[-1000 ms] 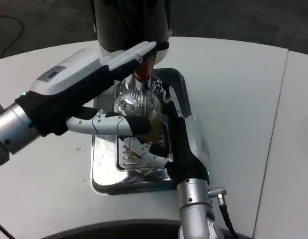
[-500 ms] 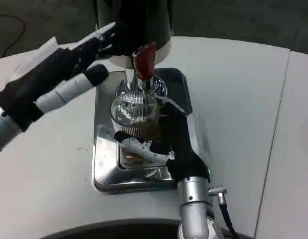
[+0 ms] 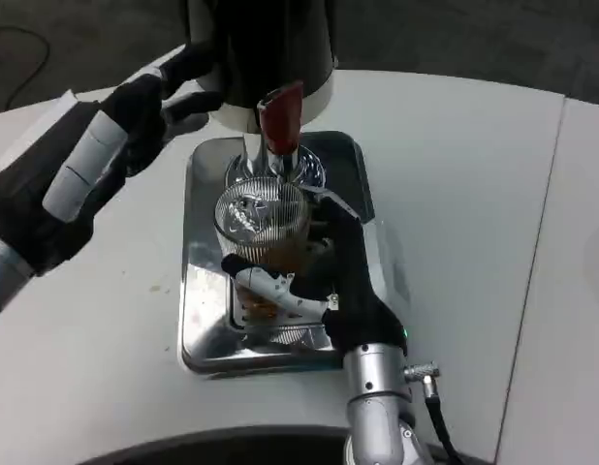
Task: Grasp the cup under the faucet to collect the drink, then remove the cup.
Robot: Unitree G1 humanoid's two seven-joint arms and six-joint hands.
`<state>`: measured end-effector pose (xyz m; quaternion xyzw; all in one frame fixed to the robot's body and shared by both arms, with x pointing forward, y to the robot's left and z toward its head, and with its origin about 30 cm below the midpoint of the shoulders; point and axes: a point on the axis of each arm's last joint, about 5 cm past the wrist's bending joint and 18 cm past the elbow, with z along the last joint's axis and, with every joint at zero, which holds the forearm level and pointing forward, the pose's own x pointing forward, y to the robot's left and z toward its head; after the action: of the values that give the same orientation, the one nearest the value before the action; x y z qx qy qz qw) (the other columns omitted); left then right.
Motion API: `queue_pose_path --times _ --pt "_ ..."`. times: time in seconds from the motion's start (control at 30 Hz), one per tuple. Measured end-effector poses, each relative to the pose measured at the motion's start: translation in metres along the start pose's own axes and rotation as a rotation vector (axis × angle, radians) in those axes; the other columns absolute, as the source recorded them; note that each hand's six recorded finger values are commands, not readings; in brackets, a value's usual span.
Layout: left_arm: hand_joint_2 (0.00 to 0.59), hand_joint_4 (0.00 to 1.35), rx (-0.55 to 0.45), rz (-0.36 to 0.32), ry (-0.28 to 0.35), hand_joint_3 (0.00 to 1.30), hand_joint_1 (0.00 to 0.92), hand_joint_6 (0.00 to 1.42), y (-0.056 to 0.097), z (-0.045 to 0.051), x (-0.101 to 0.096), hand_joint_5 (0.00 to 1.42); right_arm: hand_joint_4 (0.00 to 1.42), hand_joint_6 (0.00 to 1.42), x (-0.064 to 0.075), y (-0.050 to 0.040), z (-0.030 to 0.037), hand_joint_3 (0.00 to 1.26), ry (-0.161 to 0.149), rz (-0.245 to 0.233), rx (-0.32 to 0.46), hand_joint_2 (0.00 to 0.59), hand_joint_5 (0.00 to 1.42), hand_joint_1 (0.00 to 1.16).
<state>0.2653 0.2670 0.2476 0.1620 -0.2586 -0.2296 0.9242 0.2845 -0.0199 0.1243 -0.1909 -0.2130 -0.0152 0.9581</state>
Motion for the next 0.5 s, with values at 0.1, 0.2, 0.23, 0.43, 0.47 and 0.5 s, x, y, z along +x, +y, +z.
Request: queue_pose_path --times 0.1,0.2,0.23,0.43,0.47,0.5 --pt "0.082 0.0 0.001 -0.005 -0.003 0.14 0.0 0.08 -0.001 0.003 -0.003 0.11 0.83 0.93 0.0 0.001 0.0019 0.73 -0.008 0.005 -0.004 0.133 1.01 0.91" --pt "0.082 0.0 0.003 -0.013 -0.001 0.15 0.0 0.09 -0.003 0.0049 -0.006 0.12 0.83 0.95 0.0 0.0021 0.0044 0.74 -0.019 0.011 -0.005 0.122 1.04 0.9" --pt "0.082 0.0 0.005 -0.013 0.001 0.15 0.0 0.09 -0.003 0.0057 -0.009 0.12 0.83 0.95 -0.001 0.0024 0.0067 0.74 -0.031 0.009 0.004 0.122 1.04 0.9" --pt "0.083 0.0 0.007 0.005 0.017 0.16 0.0 0.09 -0.002 0.0071 -0.019 0.12 0.82 0.96 -0.007 0.005 0.0164 0.74 -0.089 0.013 0.028 0.109 1.04 0.89" --pt "0.083 0.0 0.007 0.01 0.019 0.16 0.0 0.09 -0.001 0.0074 -0.021 0.12 0.82 0.96 -0.01 0.006 0.0175 0.74 -0.095 0.017 0.029 0.109 1.04 0.89" --pt "0.083 0.0 0.008 0.014 0.019 0.16 0.0 0.09 0.0 0.0077 -0.021 0.12 0.82 0.97 -0.011 0.0063 0.0175 0.74 -0.096 0.02 0.028 0.112 1.04 0.89"
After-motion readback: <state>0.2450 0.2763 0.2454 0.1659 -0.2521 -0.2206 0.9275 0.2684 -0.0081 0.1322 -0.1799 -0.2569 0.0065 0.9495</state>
